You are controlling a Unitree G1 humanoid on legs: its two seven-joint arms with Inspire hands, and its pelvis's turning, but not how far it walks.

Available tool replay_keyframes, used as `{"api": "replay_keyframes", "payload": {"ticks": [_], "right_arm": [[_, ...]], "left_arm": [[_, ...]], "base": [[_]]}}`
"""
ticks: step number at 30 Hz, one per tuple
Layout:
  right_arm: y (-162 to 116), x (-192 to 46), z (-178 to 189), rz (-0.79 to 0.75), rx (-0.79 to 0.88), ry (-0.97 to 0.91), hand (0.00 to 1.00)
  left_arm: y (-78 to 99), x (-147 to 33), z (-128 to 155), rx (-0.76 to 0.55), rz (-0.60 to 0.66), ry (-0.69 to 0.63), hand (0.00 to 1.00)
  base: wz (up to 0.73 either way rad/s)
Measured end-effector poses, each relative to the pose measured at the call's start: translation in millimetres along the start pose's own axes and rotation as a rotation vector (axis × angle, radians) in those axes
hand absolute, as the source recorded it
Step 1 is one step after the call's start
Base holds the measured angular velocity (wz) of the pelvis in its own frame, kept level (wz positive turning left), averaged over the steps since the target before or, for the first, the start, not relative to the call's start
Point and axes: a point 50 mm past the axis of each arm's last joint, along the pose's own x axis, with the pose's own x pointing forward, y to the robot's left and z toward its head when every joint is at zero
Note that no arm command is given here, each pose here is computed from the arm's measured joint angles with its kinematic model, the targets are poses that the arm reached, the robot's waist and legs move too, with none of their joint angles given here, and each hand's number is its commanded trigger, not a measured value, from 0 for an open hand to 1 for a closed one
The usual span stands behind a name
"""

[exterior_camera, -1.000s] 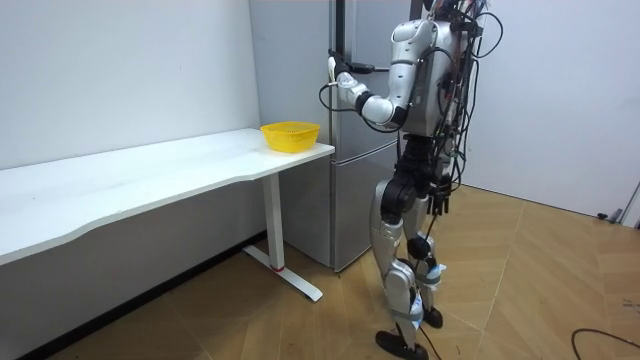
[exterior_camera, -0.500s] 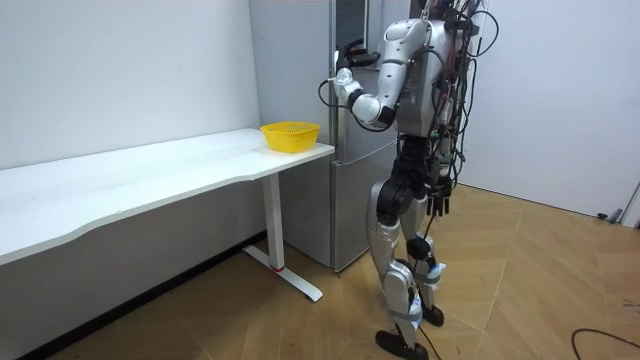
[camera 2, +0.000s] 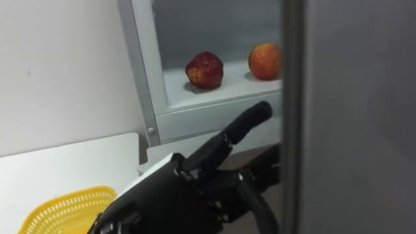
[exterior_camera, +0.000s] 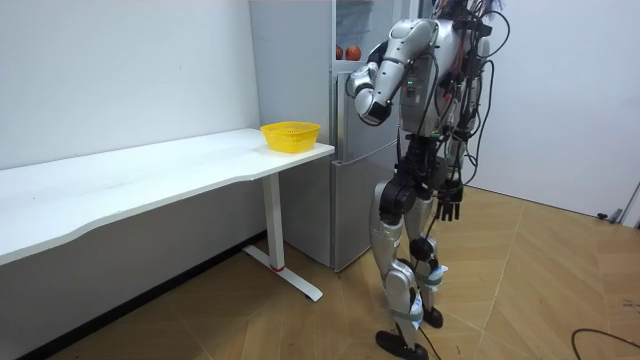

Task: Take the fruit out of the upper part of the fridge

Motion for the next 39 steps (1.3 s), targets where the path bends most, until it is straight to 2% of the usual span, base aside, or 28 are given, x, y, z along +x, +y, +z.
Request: {"api": "replay_keyframes", "payload": {"ticks": [7,21,39], "right_arm": [[-3.4,-0.4,-2.3,-0.005,0.032,-0.002,0.00],[-4.3,-0.5,0.0,-0.004,0.033,-0.015,0.00],[-3.6,-0.7,1.5,-0.006,0.052,-0.037,0.00]], "left_arm": [[-6.4,5.3,0.9,-0.058,-0.107,-0.041,0.00],[-7.4,5.6,1.2,-0.062,-0.130,-0.045,0.00],[-4.2,10.3,-0.5,-0.073,-0.052,-0.040,0.00]], "base": [[0.00],[-0.03],[-0.05]]}}
